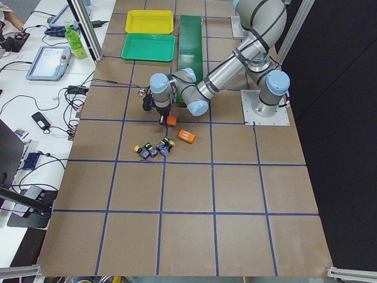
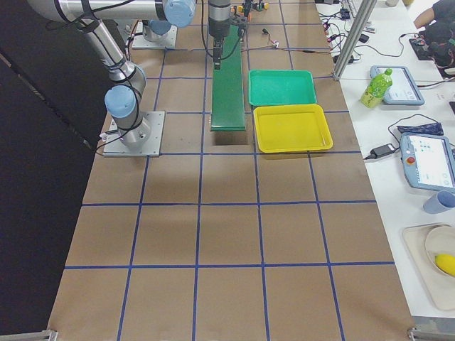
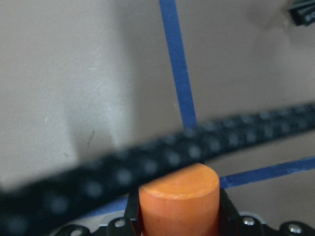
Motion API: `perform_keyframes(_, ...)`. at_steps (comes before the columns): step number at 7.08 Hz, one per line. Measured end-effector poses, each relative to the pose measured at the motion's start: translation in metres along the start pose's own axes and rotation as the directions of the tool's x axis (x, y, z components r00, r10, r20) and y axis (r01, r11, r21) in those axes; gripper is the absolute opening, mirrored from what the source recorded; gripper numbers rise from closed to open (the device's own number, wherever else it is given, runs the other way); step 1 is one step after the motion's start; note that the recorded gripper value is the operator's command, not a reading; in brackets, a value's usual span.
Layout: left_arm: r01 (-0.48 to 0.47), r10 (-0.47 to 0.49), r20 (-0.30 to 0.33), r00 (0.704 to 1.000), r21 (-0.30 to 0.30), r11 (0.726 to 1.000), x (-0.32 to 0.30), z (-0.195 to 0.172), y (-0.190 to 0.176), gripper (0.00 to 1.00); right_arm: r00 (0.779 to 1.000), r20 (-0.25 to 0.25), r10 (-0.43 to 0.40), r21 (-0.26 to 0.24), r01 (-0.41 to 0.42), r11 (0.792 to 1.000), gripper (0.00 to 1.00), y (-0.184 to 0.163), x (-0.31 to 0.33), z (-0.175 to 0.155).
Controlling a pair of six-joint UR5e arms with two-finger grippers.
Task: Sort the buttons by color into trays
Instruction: 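Grasp the orange cylinder with the left gripper, then carry the orange cylinder onto the belt and release it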
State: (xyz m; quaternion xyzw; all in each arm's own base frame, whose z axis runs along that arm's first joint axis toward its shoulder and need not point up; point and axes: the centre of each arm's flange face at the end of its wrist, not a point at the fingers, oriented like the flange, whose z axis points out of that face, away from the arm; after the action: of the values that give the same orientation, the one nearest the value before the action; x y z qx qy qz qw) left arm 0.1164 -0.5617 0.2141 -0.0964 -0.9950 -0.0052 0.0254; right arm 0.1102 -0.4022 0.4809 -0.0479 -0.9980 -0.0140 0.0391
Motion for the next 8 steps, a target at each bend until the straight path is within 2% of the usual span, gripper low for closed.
perform_keyframes(1,-0.045,0.045,0.012,0.999,0.005,0.999,0.028,-0.032,0.002,0.00,1.000,0.001,-0.001,0.001,0.001,1.000,1.00,0.000,0.000,0.000)
perform_keyframes(2,-0.157,0.157,0.030,0.987,0.000,0.988,0.069,-0.066,0.008,0.00,1.000,0.001,-0.001,0.000,0.001,1.000,1.00,0.000,0.000,0.000)
perform_keyframes(3,-0.308,0.309,0.041,0.950,-0.016,0.951,0.114,-0.082,0.022,0.00,1.000,0.000,-0.001,0.000,0.001,1.000,1.00,0.000,0.000,0.000)
perform_keyframes(4,-0.454,0.455,0.041,0.889,-0.036,0.890,0.157,-0.079,0.042,0.00,1.000,0.000,-0.001,-0.001,0.001,1.000,1.00,0.000,0.000,0.000)
perform_keyframes(5,-0.587,0.589,0.047,0.807,-0.044,0.808,0.186,-0.071,0.059,0.00,1.000,0.000,-0.002,-0.001,0.002,1.000,1.00,0.000,0.000,0.000)
perform_keyframes(6,-0.688,0.690,0.054,0.722,-0.049,0.724,0.203,-0.064,0.070,0.00,1.000,0.000,-0.003,-0.001,0.003,1.000,1.00,0.001,0.000,0.000)
perform_keyframes(7,-0.749,0.751,0.051,0.658,-0.056,0.660,0.213,-0.057,0.078,0.01,1.000,0.000,-0.003,-0.001,0.003,1.000,1.00,0.001,0.000,0.000)
perform_keyframes(8,-0.796,0.798,0.045,0.601,-0.060,0.603,0.222,-0.053,0.083,0.77,1.000,0.000,-0.004,-0.001,0.004,1.000,1.00,0.001,0.000,0.000)
